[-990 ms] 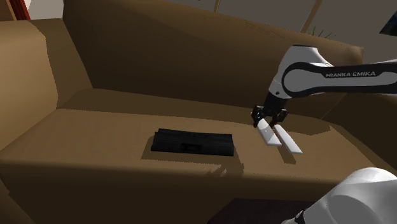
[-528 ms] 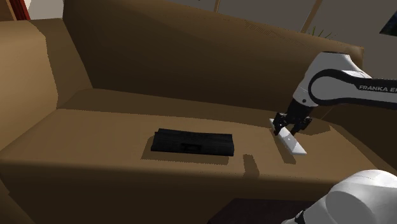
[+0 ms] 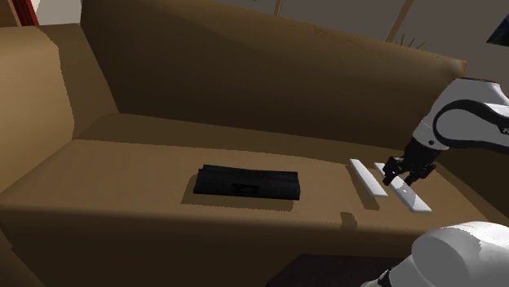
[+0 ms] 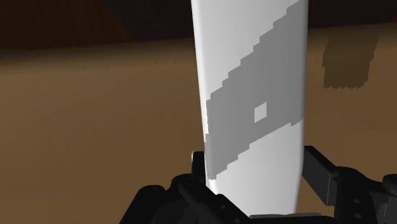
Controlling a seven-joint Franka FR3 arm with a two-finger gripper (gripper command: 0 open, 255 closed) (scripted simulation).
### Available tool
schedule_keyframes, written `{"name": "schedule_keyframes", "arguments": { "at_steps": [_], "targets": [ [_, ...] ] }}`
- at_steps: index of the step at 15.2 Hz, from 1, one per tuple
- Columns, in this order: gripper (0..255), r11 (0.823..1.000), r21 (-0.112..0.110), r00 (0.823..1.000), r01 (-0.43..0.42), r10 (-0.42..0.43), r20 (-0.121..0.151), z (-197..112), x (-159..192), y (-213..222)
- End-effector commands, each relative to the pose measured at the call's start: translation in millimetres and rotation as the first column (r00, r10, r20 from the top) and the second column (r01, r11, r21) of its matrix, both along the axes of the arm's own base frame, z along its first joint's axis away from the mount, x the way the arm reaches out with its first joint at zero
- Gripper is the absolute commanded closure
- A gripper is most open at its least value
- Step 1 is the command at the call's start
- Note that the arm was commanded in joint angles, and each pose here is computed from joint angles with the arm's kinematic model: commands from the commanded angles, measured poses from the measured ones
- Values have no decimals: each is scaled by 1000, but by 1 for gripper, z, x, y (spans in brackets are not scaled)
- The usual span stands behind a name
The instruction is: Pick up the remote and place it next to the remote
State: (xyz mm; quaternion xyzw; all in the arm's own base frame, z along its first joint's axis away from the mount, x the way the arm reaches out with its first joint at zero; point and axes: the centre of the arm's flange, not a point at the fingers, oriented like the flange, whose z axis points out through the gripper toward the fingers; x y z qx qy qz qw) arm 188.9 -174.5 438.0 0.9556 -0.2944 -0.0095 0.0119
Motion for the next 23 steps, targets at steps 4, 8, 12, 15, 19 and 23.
{"name": "schedule_keyframes", "arguments": {
  "at_steps": [4,8,12,15,19,23],
  "targets": [
    [255,1000,0,1000,-2,2,0,4,-61,-31],
    [255,1000,0,1000,-2,2,0,5,-107,-57],
    [255,1000,0,1000,-2,2,0,-4,-131,-71],
    [255,1000,0,1000,-2,2,0,-20,-131,-71],
    [255,1000,0,1000,-2,2,0,-41,-131,-71],
    [255,1000,0,1000,-2,2,0,-63,-131,-71]
  ]
}}
